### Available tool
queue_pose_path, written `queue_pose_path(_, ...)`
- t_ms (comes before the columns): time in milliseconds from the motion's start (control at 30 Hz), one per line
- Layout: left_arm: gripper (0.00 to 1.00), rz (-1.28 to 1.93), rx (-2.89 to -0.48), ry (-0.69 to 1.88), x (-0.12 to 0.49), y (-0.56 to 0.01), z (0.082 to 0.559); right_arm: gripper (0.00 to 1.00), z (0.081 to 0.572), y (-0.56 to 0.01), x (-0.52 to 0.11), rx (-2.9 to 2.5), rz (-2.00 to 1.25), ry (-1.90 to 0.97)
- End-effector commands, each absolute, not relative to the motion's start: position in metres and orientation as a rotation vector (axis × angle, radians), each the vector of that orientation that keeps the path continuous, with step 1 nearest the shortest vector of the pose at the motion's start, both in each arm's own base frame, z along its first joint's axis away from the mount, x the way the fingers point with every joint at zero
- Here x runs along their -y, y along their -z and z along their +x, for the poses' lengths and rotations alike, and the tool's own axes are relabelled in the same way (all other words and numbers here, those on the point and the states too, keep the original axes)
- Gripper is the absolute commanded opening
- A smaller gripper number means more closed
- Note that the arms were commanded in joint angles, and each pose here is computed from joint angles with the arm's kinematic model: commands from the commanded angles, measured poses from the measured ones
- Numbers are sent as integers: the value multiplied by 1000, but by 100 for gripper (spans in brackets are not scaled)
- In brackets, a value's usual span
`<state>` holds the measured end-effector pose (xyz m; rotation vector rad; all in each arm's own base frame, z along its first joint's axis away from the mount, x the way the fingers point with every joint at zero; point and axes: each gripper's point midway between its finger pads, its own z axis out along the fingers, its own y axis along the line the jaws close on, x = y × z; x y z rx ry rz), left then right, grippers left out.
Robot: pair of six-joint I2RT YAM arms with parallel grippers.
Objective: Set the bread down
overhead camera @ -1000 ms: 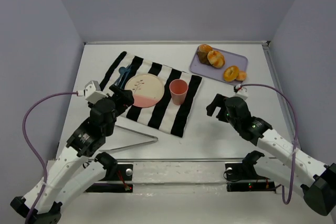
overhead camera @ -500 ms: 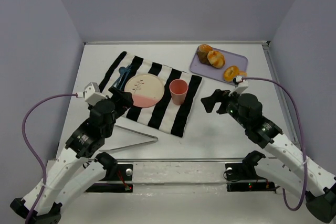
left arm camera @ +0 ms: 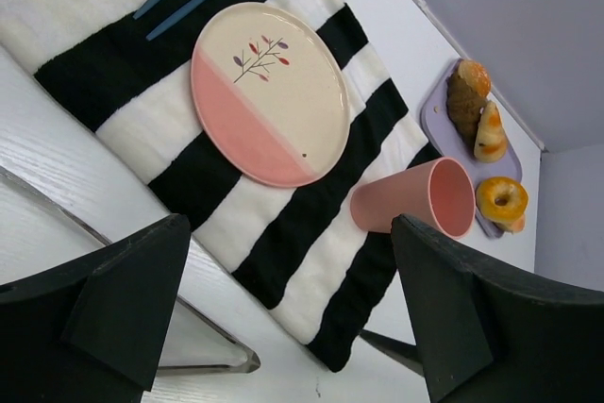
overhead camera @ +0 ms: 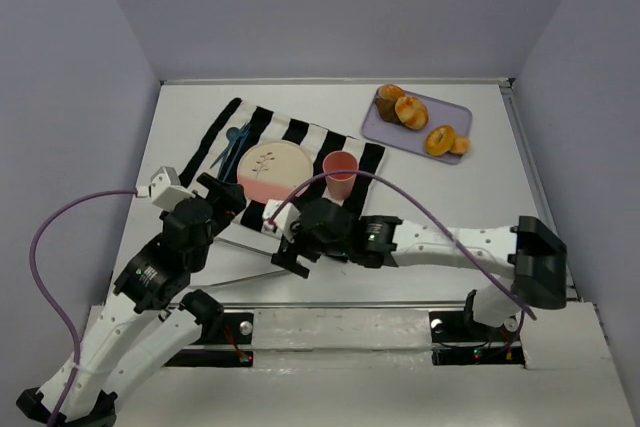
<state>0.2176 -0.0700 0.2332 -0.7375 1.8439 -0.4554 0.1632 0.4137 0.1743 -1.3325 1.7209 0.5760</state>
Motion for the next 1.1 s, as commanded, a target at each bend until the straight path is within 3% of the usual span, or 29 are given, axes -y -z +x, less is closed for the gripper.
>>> queue_pose_path(0, 99, -779, -1787, 472, 62, -251, 216, 100, 161, -157, -460, -1548, -1564, -411)
queue_pose_path(467, 99, -776, -1805, 475, 63, -246, 214, 100, 154, -79, -503, -1550, -1782, -411)
queue_pose_path(733, 99, -777, -1804, 471, 63, -246, 214, 100, 173, -68, -505, -1604, -1754, -514)
queue_pose_path(1067, 99, -772, -1804, 460, 63, -247, 216, 100, 160, -44, -499, -1575, -1875, -678)
